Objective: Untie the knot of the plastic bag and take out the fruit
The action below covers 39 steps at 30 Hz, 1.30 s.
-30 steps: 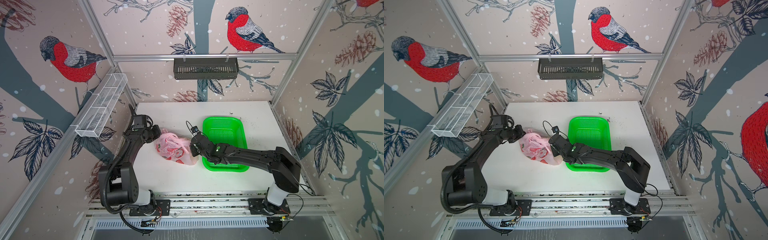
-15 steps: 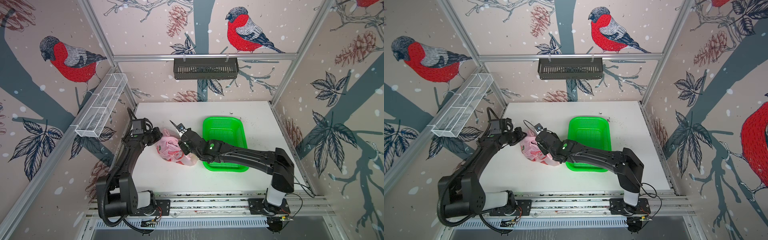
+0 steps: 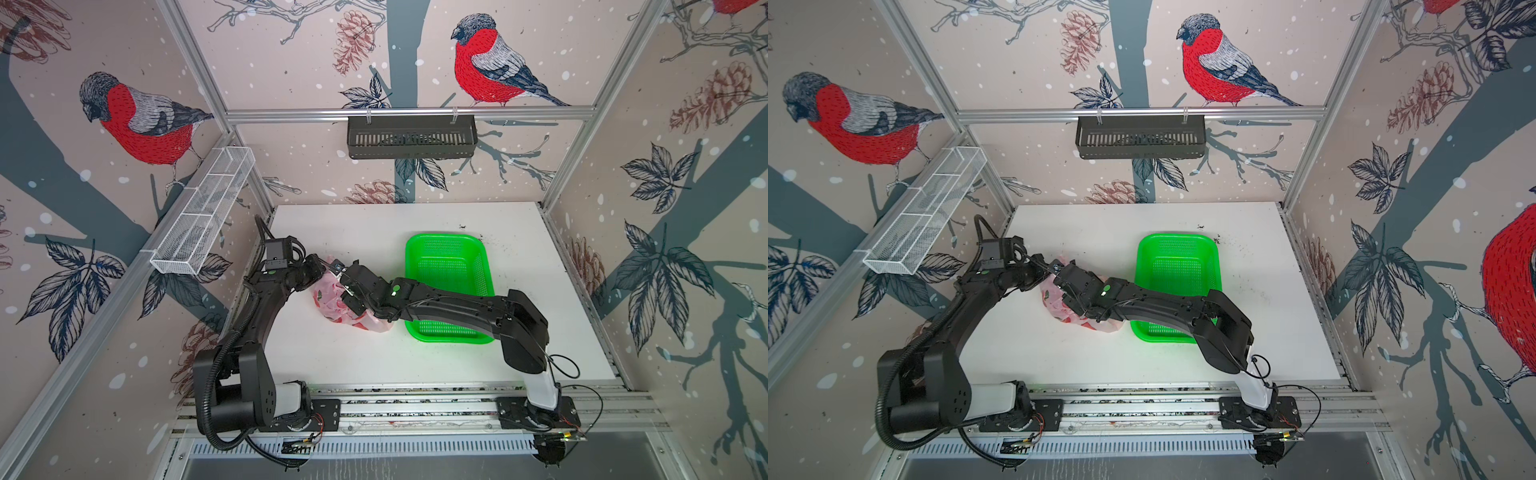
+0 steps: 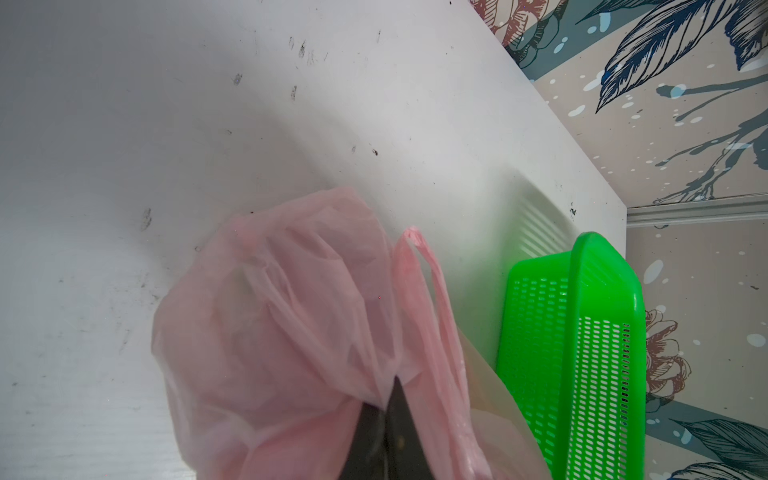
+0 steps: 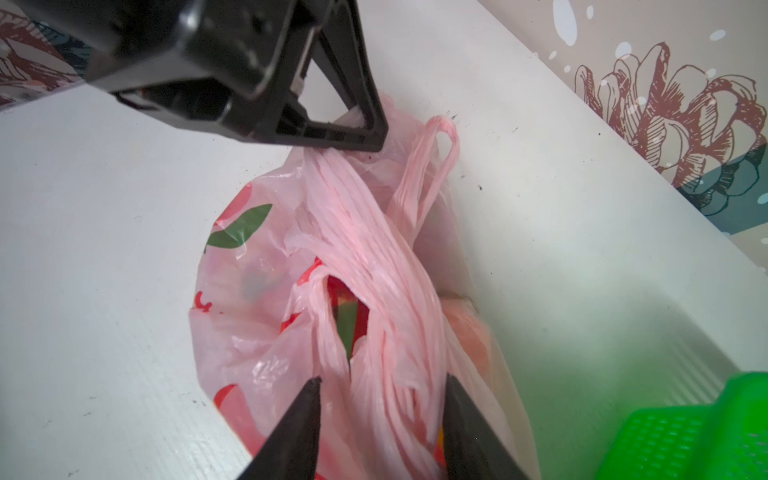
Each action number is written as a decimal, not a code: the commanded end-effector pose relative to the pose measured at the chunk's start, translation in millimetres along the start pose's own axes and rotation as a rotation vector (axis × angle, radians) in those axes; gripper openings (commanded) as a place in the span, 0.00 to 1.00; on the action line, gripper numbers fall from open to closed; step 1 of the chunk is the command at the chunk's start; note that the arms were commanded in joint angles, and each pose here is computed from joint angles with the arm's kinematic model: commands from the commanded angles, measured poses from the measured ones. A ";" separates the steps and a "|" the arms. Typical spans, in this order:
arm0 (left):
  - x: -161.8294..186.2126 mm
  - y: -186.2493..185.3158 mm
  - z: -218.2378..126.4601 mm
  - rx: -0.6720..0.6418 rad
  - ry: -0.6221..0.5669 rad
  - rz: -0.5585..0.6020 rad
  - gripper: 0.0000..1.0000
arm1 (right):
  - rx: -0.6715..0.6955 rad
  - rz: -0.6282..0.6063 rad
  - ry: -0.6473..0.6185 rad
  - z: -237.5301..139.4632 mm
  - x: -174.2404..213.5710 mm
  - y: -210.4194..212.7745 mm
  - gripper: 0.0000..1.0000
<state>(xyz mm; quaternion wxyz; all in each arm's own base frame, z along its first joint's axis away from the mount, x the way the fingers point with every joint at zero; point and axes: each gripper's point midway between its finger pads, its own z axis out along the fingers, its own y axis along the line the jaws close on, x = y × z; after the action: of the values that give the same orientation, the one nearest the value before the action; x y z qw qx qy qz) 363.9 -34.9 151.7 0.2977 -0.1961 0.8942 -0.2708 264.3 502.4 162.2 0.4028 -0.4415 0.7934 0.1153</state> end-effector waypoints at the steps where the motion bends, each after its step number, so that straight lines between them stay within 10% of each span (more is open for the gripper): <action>1: -12.3 -4.4 -2.3 0.007 -0.036 0.019 0.02 | -0.001 -0.004 0.009 -1.2 1.2 -2.2 0.48; 14: -23.5 9.5 2.3 -0.049 -0.061 0.001 0.02 | 0.060 0.088 -0.014 -22.2 15.7 -34.9 0.17; 39: -33.8 48.9 -30.7 -0.059 -0.179 -0.140 0.02 | 0.141 0.362 -0.211 -56.9 0.7 -91.4 0.14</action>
<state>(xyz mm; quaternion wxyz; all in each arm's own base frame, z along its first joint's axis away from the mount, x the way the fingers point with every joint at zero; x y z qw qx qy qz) 354.9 25.1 147.7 0.3257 -0.2925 0.8652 -0.2446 299.8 414.8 199.8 0.4649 -0.2701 0.8278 0.1605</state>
